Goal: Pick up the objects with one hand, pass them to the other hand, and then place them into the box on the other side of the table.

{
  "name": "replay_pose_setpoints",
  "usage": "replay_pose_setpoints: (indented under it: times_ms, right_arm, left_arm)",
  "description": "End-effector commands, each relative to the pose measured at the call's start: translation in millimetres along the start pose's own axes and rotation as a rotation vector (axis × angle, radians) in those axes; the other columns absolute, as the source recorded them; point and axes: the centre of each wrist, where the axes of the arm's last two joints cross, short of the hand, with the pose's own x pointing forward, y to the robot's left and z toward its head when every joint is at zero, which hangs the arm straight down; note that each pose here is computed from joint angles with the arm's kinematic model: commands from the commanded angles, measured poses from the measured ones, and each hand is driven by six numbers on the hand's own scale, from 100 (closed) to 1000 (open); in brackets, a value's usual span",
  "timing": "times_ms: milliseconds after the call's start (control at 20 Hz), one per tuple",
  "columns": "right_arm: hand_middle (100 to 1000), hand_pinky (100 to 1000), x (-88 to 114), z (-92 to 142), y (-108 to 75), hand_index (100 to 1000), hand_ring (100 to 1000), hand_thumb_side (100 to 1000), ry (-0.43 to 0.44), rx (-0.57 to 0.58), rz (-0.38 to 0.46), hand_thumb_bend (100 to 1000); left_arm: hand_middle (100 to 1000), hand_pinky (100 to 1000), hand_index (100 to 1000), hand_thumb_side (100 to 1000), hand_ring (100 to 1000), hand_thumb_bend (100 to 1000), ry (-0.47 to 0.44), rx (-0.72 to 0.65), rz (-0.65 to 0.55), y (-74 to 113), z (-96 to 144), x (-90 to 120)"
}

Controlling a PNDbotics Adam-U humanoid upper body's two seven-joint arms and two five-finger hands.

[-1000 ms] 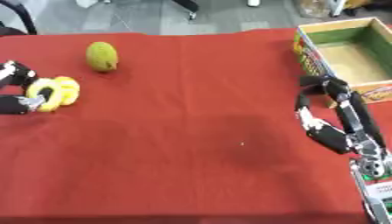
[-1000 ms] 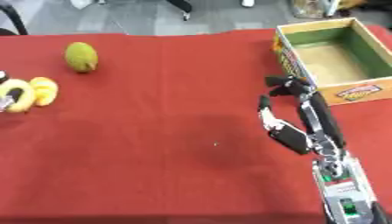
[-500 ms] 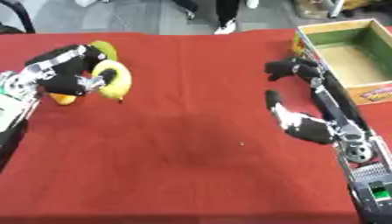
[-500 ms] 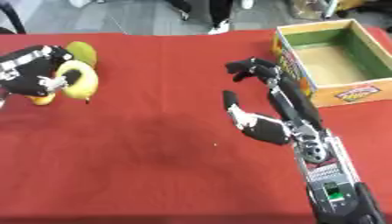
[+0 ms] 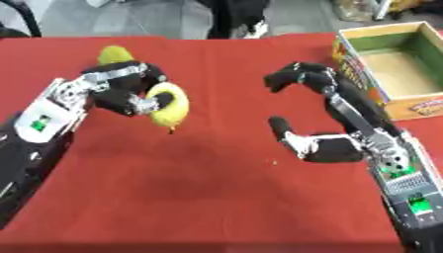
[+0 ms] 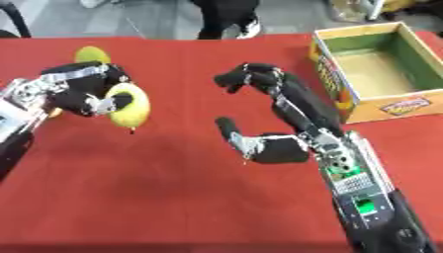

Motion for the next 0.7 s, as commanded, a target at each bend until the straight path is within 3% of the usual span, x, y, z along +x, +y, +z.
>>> replay_pose_setpoints:
  times_ms: [50,700]
  right_arm:
    - [693,732,6,-8,-8.1,819,669,532,-0.058,0.041,0.031,255]
    - [706,735,7,-16,-5.6,822,683,537,-0.096,0.139,0.057,313]
  left_arm:
    - [289,507,457,326,300,100,-0.024,-0.056,-0.007,3.2,-14,12]
    - [288,509,455,329,300,100,-0.101,-0.168,0.029,-6.3,-57,30]
